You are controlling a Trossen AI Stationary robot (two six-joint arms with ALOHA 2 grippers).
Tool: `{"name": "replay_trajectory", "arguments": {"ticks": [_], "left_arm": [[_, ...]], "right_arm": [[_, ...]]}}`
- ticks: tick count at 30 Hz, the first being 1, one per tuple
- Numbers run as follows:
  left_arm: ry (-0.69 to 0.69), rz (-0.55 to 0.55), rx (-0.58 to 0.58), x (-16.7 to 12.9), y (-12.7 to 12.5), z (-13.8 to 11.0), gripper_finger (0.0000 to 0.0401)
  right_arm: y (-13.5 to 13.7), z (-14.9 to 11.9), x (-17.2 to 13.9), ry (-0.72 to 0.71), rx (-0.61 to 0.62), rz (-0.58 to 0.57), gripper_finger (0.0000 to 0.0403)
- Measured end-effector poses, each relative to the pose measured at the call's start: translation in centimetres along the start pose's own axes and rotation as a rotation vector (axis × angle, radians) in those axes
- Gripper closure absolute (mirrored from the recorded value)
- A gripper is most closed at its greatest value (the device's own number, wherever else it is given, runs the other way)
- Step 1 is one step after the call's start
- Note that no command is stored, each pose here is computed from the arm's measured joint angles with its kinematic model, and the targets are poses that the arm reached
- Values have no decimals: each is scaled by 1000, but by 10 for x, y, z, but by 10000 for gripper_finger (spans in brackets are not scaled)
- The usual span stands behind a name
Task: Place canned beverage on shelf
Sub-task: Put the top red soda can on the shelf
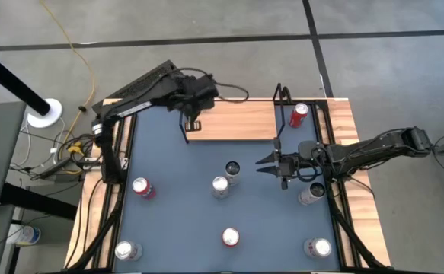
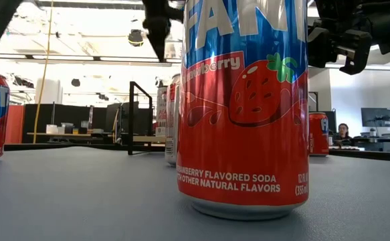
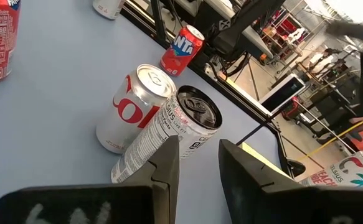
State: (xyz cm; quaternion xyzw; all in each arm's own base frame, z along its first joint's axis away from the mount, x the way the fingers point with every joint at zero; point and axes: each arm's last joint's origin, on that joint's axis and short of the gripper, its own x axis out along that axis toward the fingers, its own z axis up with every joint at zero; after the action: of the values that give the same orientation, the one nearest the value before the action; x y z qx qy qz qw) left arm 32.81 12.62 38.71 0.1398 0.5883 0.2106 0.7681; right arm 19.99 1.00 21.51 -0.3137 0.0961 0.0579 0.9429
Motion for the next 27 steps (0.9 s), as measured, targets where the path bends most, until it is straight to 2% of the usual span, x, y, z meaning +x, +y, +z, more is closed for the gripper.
{"name": "replay_trajectory", "arguments": {"ticks": [5,10,14,16,20,27], "left_arm": [[-95,-4,42,-23,-29,-19,401],[-206,0,97,-21,-59,-55,401],[-361,29,97,-17,-76,-90,401],[-447,48,77,-17,-82,-108,401],[-664,56,-36,-18,-88,-138,401],[-975,29,-127,-4,-103,-176,401]], "right_arm": [[0,0,0,-5,0,3,292],[0,0,0,-5,0,5,292],[0,0,0,-6,0,6,292],[0,0,0,-6,0,5,292],[0,0,0,-5,1,6,292],[0,2,0,-31,0,21,292]]}}
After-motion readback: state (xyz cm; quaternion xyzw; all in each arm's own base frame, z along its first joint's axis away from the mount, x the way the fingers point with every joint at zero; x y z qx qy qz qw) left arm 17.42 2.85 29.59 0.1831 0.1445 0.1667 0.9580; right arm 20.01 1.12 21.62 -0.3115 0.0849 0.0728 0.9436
